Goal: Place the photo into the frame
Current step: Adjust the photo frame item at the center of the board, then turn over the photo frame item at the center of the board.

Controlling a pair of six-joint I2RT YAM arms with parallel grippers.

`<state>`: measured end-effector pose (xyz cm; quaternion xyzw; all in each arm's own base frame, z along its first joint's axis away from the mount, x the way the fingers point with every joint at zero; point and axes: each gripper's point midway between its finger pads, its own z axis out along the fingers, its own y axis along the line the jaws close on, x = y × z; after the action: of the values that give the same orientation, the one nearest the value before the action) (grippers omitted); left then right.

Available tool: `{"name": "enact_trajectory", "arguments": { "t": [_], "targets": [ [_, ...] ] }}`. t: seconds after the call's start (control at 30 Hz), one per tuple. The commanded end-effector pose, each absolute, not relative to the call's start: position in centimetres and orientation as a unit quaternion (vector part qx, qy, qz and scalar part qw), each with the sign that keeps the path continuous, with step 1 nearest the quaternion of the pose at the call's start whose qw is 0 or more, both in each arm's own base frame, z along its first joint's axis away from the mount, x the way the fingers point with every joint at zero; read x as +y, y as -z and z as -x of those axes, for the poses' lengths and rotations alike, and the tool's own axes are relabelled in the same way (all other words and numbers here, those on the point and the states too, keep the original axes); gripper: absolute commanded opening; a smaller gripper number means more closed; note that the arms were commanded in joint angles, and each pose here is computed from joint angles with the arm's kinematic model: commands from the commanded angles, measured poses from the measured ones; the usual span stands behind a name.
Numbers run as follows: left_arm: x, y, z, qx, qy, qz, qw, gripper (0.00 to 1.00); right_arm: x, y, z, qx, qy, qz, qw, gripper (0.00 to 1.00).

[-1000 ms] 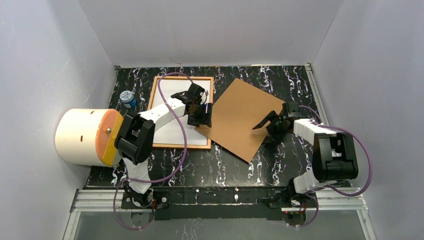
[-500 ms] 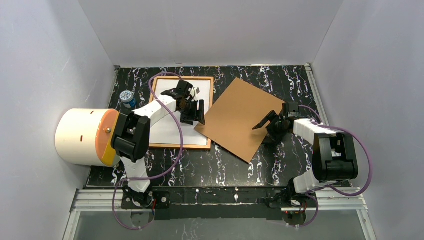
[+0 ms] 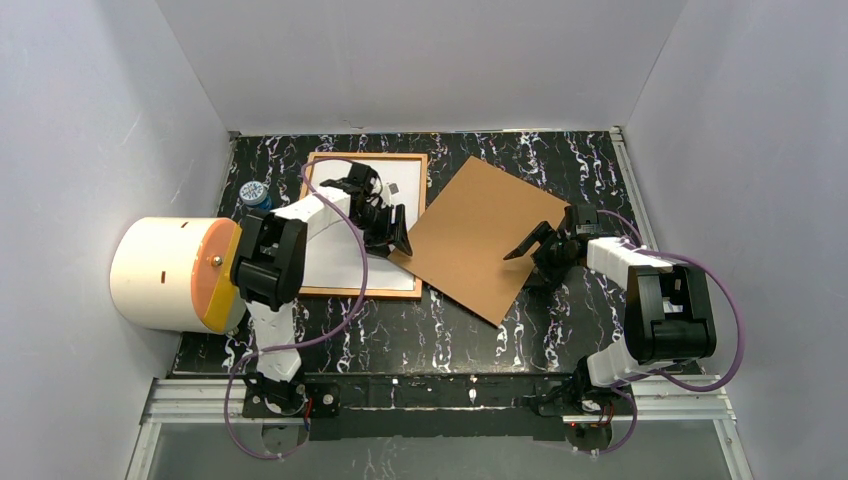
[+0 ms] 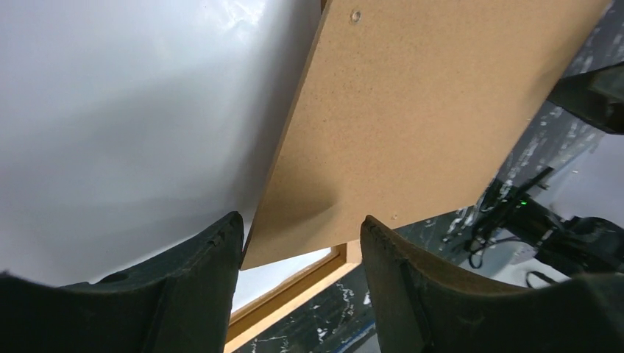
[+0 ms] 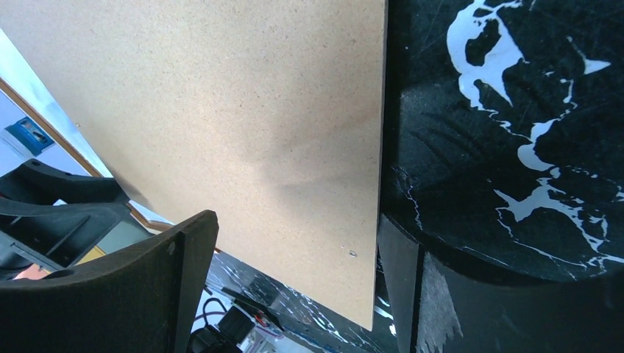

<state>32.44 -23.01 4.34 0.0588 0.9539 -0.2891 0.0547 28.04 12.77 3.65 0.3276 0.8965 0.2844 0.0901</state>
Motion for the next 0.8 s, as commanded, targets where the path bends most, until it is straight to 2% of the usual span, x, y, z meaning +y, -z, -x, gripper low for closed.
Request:
{"name": "enact_trajectory", "arguments": {
  "t": [0.0, 0.2, 0.33, 0.6, 0.77],
  "targets": [
    [-25.6, -8.4, -31.9, 0.919, 0.388, -0.060, 0.025, 0.54, 12.1, -0.5, -24.5, 0.913, -0.234, -0.331, 0.036, 0.89],
    [-26.2, -10.6, -32.4, 0.902, 0.429, -0.044, 0.023, 0.43, 12.1, -0.2, -24.1, 0.914, -0.233, -0.332, 0.030, 0.89],
    [-26.7, -12.1, -33.4, 0.890, 0.453, -0.038, 0.048, 0.40, 12.1, -0.2, -24.2, 0.913, -0.235, -0.331, 0.031, 0.89],
    [-28.9, -16.3, -34.7, 0.832, 0.546, -0.020, 0.095, 0.40, 12.3, 0.1, -24.3, 0.914, -0.238, -0.328, 0.029, 0.88],
    [-29.4, -17.1, -34.6, 0.817, 0.567, -0.028, 0.101, 0.41, 12.3, 0.3, -24.3, 0.915, -0.239, -0.325, 0.027, 0.89]
  ]
}}
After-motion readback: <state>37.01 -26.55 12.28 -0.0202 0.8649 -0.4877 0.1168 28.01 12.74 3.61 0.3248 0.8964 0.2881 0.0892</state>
